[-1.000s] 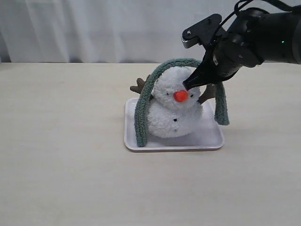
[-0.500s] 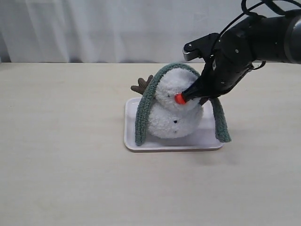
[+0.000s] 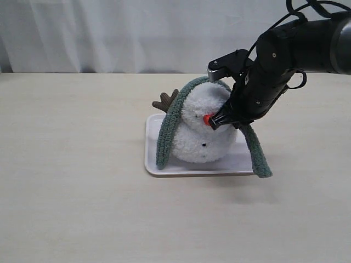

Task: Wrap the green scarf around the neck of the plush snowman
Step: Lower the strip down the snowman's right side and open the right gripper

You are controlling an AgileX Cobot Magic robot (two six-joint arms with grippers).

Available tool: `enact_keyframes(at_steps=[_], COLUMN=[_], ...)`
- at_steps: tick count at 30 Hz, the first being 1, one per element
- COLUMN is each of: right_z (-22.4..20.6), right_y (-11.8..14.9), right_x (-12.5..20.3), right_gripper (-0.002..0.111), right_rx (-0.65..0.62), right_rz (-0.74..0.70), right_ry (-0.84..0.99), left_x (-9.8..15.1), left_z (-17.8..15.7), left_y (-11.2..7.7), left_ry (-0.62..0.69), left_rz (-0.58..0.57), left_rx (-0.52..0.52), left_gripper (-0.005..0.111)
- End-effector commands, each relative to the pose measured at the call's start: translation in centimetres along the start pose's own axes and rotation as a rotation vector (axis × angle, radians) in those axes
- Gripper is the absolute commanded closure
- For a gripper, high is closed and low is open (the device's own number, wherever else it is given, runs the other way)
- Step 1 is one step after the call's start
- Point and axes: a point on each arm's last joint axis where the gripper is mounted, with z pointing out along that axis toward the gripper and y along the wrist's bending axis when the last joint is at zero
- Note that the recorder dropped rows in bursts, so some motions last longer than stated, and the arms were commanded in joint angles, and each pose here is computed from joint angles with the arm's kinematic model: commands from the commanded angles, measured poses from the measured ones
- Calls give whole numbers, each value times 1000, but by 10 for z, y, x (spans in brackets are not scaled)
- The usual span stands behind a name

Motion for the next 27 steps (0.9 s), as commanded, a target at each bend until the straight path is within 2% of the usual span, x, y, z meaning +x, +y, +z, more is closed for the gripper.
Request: enact_keyframes(at_steps=[1,7,11,20,27], right_z=[2,1,1,-15,-46], right_y=[1,4,4,1,-1], right_x=[2,6,10,8,6], right_gripper=[98,79,71,70,70], right_rx=[-29,-57,-61,-67,-70], right_rz=[1,-18,-32,-42,-51], right_ry=[30,75,115,207,164], left_x=[0,0,0,0,0], left_z=[0,0,0,0,0], left_y=[0,0,0,0,0], left_ry=[-6,-6,-6,-6,-6], left_rz=[0,0,-2,-2,-2], left_rx=[-2,-2,-1,-1,-1], left_gripper=[107,107,107,107,107])
